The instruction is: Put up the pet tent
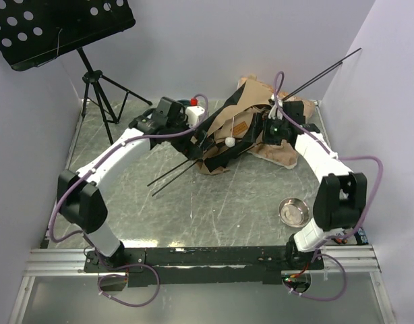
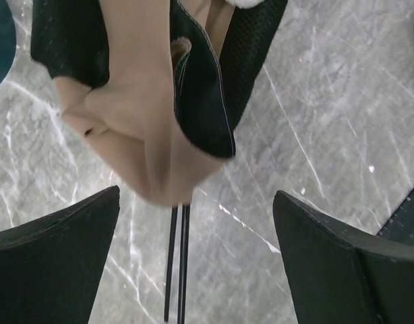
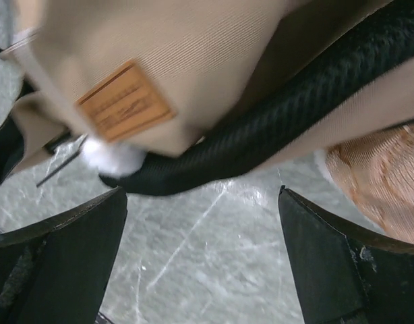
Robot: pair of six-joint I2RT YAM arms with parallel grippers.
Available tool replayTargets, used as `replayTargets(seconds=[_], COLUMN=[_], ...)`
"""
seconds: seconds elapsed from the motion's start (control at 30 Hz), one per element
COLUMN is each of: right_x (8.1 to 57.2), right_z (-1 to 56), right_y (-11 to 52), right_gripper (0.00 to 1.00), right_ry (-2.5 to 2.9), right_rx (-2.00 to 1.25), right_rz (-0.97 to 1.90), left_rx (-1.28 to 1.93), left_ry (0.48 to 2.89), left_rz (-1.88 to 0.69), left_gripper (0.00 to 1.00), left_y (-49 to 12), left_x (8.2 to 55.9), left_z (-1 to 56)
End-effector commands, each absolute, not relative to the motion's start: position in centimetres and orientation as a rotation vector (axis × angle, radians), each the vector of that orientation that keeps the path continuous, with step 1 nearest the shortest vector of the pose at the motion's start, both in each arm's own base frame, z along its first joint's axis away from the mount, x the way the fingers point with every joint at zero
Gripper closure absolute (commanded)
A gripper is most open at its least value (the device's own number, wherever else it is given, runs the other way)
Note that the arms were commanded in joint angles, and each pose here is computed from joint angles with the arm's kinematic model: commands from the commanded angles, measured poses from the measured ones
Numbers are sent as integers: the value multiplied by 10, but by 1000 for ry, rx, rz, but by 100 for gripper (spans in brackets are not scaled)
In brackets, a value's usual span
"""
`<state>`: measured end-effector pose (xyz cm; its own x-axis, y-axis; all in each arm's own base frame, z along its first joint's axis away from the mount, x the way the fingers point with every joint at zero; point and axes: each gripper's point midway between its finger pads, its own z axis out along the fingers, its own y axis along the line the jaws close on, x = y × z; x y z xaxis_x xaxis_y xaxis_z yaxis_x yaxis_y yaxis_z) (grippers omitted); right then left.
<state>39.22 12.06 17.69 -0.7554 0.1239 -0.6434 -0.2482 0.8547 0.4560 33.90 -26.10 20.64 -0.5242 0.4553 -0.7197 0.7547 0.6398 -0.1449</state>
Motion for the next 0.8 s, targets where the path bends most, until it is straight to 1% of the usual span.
replayTargets(seconds=[0.0, 0.03, 0.07, 0.1, 0.13, 0.17, 0.2, 0.23, 0.27, 0.4, 0.47, 0.53, 0.63, 0.77], right_x=[422, 425, 427, 429, 430, 430, 429, 427, 424, 395, 371, 346, 305, 263], right_z=[188, 184, 181, 177, 175, 174, 172, 172, 175, 194, 210, 218, 210, 166], right_y=[131, 132, 132, 133, 134, 135, 136, 138, 142, 151, 153, 153, 153, 145], right_gripper=[3, 5, 8, 14, 24, 36, 48, 68, 100, 100, 100, 100, 100, 100], right_ry=[2261, 2265, 2266, 2270, 2274, 2279, 2285, 2284, 2281, 2264, 2197, 2151, 2172, 2321], right_rx=[-43, -38, -32, -28, -24, -30, -29, -40, -66, -126, -171, -202, -258, -284], right_rz=[767, 768, 767, 773, 781, 794, 801, 821, 854, 951, 967, 979, 1003, 988], left_rx=[918, 915, 917, 909, 890, 883, 875, 854, 827, 695, 558, 478, 421, 376], left_ry=[2089, 2097, 2103, 2108, 2113, 2126, 2135, 2149, 2162, 2099, 2069, 2055, 2093, 2156], left_rz=[-572, -570, -562, -547, -528, -514, -515, -520, -540, -693, -762, -814, -775, -732], left_gripper=[0, 0, 6, 17, 29, 45, 64, 84, 99, 99, 99, 99, 99, 99], left_y=[-279, -280, -280, -280, -278, -276, -274, -272, -269, -241, -219, -197, -175, -164], left_x=[365, 367, 369, 372, 377, 381, 385, 389, 392, 408, 419, 427, 440, 458], left_z=[228, 225, 222, 218, 216, 212, 212, 213, 217, 263, 289, 302, 293, 259])
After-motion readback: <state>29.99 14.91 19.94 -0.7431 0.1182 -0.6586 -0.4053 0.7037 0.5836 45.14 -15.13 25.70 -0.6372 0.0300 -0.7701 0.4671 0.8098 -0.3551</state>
